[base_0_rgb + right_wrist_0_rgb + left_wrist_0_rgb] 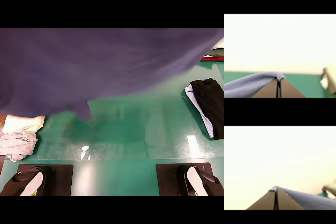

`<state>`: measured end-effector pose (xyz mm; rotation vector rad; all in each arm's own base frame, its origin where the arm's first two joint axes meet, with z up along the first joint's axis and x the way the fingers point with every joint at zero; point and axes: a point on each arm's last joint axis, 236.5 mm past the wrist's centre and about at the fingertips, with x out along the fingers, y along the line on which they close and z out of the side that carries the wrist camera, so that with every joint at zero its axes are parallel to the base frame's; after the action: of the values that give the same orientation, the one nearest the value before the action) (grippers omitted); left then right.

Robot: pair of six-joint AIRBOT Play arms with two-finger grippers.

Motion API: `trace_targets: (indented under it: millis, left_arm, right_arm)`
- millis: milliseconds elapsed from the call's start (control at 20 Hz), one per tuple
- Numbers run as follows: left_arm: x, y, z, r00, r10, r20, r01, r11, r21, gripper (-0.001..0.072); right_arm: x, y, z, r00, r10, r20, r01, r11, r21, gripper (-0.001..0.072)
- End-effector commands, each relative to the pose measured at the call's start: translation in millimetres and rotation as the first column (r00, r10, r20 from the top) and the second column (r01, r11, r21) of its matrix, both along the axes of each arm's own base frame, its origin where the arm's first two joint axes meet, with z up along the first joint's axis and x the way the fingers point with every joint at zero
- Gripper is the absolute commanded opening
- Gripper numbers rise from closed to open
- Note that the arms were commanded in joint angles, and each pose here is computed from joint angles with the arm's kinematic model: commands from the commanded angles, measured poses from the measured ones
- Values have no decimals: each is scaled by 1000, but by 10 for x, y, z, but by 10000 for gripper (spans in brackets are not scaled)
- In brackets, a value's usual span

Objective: Fold the shirts.

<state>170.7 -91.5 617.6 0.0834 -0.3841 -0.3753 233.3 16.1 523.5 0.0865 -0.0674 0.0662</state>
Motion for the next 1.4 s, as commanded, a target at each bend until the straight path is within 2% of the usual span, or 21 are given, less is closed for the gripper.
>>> trace_targets:
  millis: [0,100,200,300,400,500,550,700,750,850,1000,1200,1350]
  left_arm:
    - [-619,-87,321,987,-32,159,35,999,-21,20]
    - [-524,-107,252,990,-37,134,38,999,-2,20]
    - [-62,-85,-42,999,-41,1,41,999,0,20]
    - [634,-60,-638,971,-64,-232,59,998,-29,20]
    - [1318,-42,-1424,873,-93,-478,73,995,-61,20]
    - [1879,-52,-2252,725,-135,-676,88,991,-104,20]
    - [2118,-48,-2666,641,-152,-753,87,988,-126,20]
    - [2666,-8,-3725,412,-177,-894,63,984,-166,21]
    - [2832,6,-4030,351,-185,-918,53,983,-178,21]
    - [3157,61,-4538,295,-176,-939,43,984,-171,21]
    - [3558,90,-4971,303,-194,-933,23,980,-196,21]
    - [4053,234,-4877,480,-178,-859,-44,973,-226,21]
    - [4174,346,-4787,554,-117,-824,-55,983,-177,21]
  right_arm:
    - [-311,-3,236,994,-93,58,95,995,-20,12]
    - [-278,-79,168,992,-129,-4,129,992,-14,12]
    - [-105,-257,-55,981,-145,-130,150,988,23,12]
    - [174,-480,-473,946,-111,-305,145,985,93,11]
    - [533,-681,-1054,875,-23,-484,124,976,178,11]
    - [923,-726,-1811,740,103,-665,96,962,256,11]
    - [1090,-734,-2264,636,138,-759,104,960,261,11]
    - [1439,-647,-3467,328,160,-931,111,972,206,11]
    - [1559,-580,-3812,251,162,-954,104,976,193,12]
    - [1836,-483,-4350,177,161,-971,97,979,180,11]
    - [2348,-386,-4811,224,154,-962,130,974,186,12]
    - [2968,-379,-4793,435,114,-893,157,967,199,11]
    - [3204,-405,-4580,549,86,-831,152,968,200,11]
